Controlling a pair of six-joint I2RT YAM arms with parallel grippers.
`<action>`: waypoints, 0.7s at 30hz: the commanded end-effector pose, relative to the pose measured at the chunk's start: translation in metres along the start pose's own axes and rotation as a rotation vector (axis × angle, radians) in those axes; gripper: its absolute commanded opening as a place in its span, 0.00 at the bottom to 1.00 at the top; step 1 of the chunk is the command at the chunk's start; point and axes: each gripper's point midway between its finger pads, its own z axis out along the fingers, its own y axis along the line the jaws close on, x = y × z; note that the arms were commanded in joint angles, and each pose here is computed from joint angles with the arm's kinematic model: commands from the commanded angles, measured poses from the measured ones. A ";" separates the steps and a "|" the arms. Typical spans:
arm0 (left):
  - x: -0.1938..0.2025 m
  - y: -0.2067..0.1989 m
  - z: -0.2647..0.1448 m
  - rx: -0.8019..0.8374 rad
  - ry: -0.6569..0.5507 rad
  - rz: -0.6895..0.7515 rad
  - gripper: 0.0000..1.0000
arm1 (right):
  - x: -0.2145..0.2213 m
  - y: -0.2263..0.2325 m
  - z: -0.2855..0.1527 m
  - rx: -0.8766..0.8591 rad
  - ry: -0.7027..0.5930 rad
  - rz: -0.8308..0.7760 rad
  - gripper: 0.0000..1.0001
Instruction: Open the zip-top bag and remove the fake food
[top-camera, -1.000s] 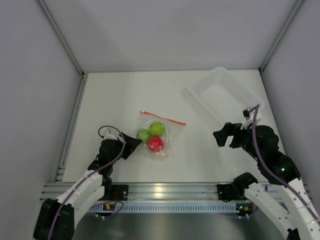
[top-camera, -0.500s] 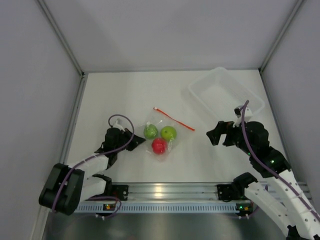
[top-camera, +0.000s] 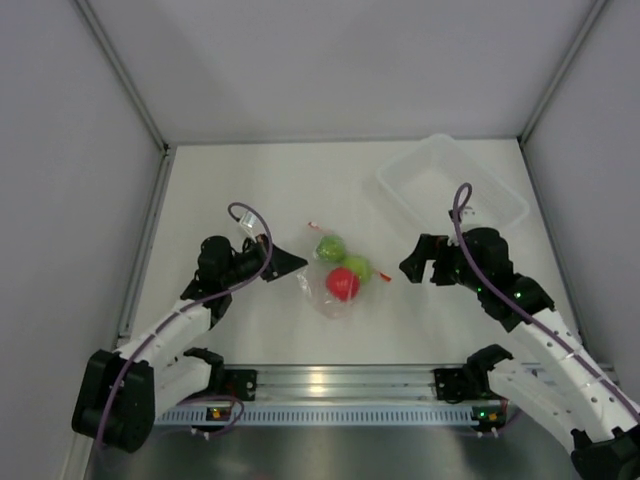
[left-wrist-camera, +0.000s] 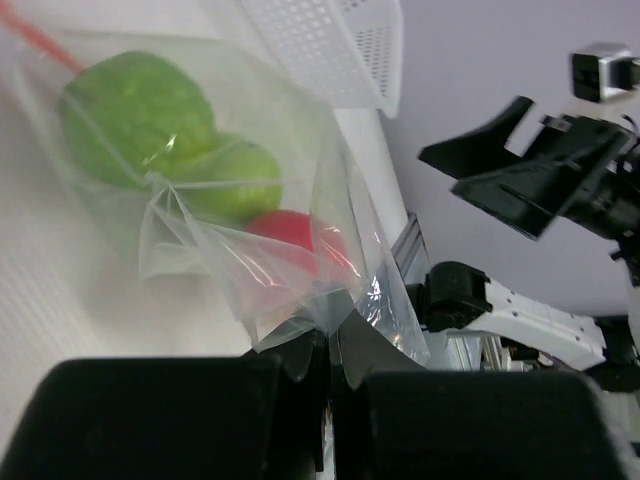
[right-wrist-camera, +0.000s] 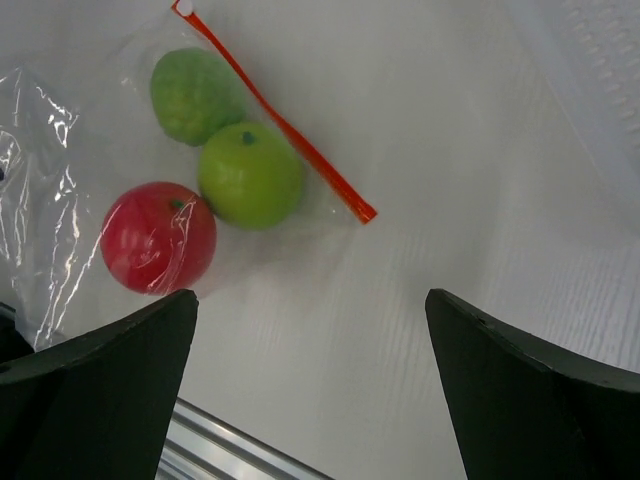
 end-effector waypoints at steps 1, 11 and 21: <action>-0.009 -0.059 -0.009 0.202 0.033 0.134 0.00 | -0.013 0.020 0.007 -0.117 -0.035 0.043 0.99; -0.019 -0.127 -0.031 0.382 0.066 0.205 0.00 | -0.018 0.006 0.013 -0.297 0.013 0.222 0.88; -0.049 -0.191 -0.049 0.475 -0.018 0.220 0.00 | 0.005 0.043 0.013 -0.598 0.082 0.259 0.87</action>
